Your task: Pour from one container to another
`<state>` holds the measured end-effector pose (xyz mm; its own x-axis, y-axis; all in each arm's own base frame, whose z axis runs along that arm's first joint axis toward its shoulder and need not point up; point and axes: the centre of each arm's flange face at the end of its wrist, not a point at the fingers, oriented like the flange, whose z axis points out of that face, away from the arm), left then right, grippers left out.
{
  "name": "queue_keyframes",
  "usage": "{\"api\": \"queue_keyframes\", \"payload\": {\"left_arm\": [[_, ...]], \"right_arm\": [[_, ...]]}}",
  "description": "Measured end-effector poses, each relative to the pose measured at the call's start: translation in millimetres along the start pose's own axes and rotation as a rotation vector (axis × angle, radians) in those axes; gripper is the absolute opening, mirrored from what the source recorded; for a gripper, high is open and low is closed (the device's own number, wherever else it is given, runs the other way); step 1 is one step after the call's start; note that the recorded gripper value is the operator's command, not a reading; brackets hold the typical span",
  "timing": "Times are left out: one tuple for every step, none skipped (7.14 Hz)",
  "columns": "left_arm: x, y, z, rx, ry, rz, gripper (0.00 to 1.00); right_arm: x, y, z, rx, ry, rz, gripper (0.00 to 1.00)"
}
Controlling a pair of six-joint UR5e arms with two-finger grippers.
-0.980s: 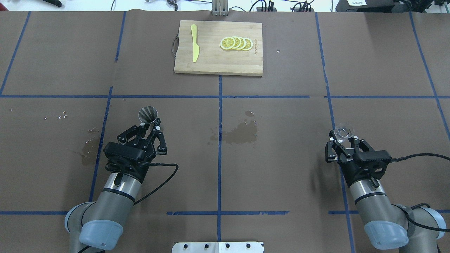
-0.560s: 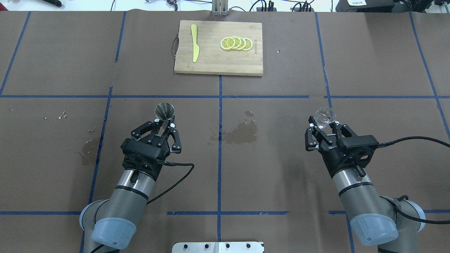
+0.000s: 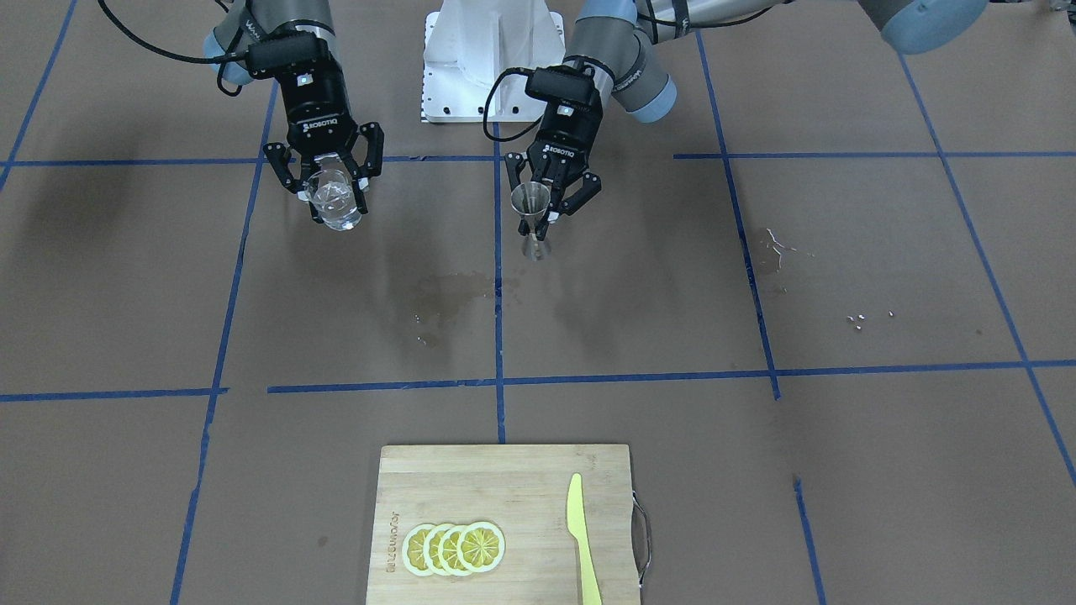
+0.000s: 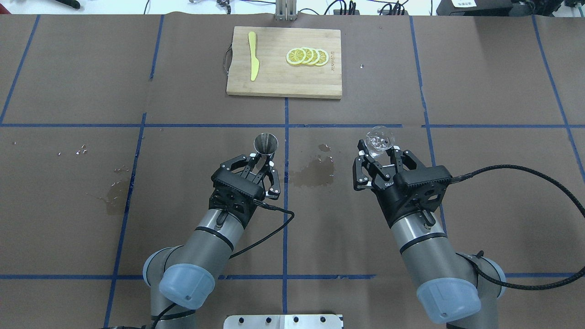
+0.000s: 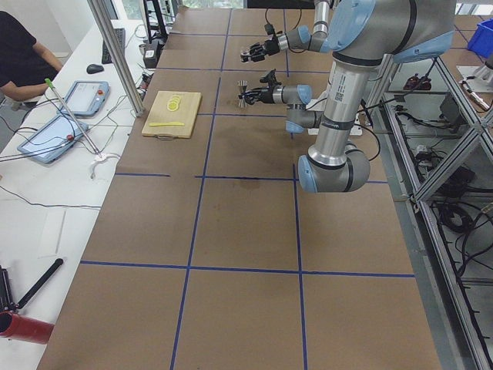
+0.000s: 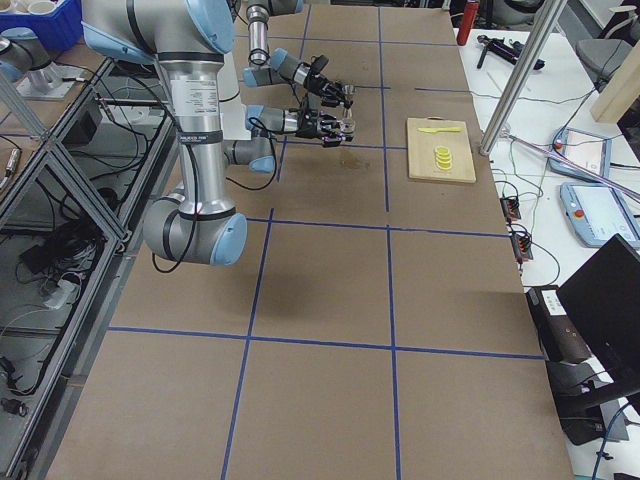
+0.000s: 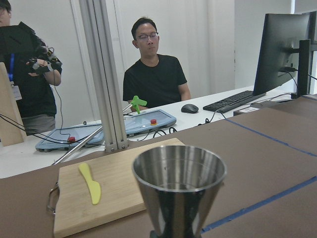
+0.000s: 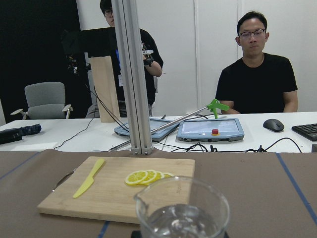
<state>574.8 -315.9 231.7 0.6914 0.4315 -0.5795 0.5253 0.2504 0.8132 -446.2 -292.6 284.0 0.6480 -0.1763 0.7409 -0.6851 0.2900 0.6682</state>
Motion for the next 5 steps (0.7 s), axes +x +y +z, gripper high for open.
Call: {"api": "queue_keyframes", "payload": {"left_arm": [[2,8,6,0.000,0.042,-0.014,0.00],[4,16,10,0.003,0.077,-0.017,0.00],[8,18,12,0.004,0.105,-0.014,0.00],[14,14,14,0.006,0.128,-0.017,0.00],[23,8,15,0.007,0.151,-0.019,0.00]], "right_arm": [[-17,-10,0,-0.002,0.000,-0.011,0.13],[-31,-21,-1,-0.005,0.003,-0.023,0.05],[-39,-26,-2,-0.008,0.002,-0.034,0.01],[-46,-28,-3,-0.015,-0.002,-0.052,0.01],[-56,-29,-2,-0.031,-0.005,-0.080,0.01]]}}
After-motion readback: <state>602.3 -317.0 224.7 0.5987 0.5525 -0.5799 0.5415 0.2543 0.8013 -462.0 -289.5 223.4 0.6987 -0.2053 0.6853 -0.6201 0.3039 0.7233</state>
